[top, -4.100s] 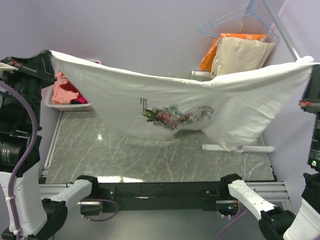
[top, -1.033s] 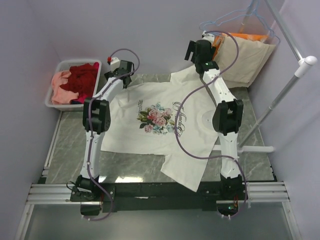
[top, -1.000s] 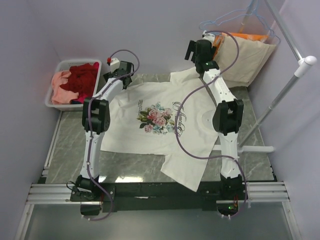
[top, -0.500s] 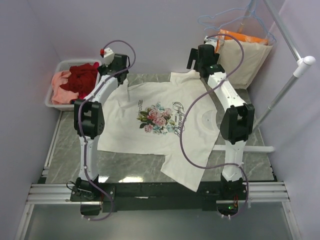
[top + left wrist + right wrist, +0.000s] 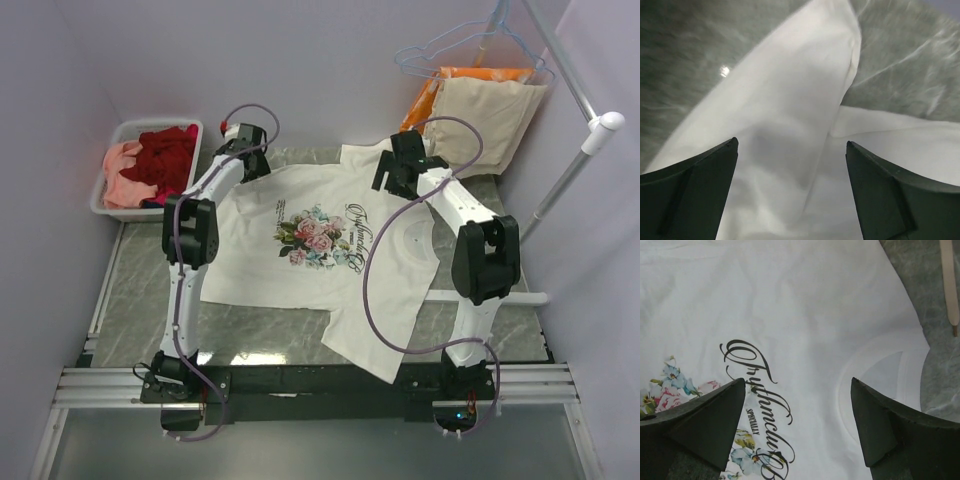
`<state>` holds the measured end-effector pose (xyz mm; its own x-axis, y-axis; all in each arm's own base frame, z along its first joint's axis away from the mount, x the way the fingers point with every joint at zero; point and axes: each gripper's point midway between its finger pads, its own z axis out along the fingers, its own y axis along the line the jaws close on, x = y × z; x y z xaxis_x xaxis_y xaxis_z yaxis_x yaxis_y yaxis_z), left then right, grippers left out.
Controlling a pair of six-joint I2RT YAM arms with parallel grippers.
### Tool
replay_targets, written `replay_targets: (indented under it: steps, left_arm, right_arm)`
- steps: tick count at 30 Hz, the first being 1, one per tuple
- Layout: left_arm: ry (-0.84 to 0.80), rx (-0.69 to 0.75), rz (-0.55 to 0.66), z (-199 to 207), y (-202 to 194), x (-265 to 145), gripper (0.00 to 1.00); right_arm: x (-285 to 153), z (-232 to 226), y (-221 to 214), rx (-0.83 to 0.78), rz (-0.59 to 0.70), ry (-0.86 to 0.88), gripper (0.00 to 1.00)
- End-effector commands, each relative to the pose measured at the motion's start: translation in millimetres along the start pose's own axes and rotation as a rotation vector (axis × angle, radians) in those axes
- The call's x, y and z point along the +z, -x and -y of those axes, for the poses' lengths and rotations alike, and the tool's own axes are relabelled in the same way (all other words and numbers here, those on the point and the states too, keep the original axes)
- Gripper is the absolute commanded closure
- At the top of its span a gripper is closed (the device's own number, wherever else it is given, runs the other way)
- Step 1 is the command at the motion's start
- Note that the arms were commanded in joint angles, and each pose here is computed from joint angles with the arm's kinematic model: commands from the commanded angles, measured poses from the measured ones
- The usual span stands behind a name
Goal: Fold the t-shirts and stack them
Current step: Flatten the tshirt out
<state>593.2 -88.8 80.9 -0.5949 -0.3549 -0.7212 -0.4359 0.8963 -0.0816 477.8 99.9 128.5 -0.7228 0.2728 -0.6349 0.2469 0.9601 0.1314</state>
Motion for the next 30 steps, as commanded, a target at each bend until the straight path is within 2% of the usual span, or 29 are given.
replay_targets:
  steps: [1,7,12,21,28,30]
  left_arm:
    - [-0.043,-0.010,-0.067,12.7,-18.9,11.2,0.08]
    - [-0.003,0.011,-0.098,7.2,-38.3,30.4,0.06]
    - [0.105,0.006,-0.082,-11.6,-40.4,41.3,0.03]
    - [0.269,-0.009,-0.078,-48.1,-52.4,61.6,0.04]
    - [0.277,-0.105,-0.003,-44.0,-26.0,60.8,0.05]
    - [0.234,-0.126,0.002,-37.5,-19.1,60.9,0.05]
  right_arm:
    - [-10.0,-18.5,3.2,0.031,0.005,0.052,0.09]
    - [1.7,-21.2,-16.2,0.023,-0.063,0.044,0.09]
    - [8.7,-22.9,-26.8,0.022,-0.096,0.055,0.09]
    - [29.0,-26.5,-38.5,-0.010,-0.168,0.044,0.09]
    - [40.1,-20.2,-53.1,-0.024,-0.238,-0.003,0.10]
    - [40.4,-14.6,-54.8,-0.027,-0.256,-0.037,0.10]
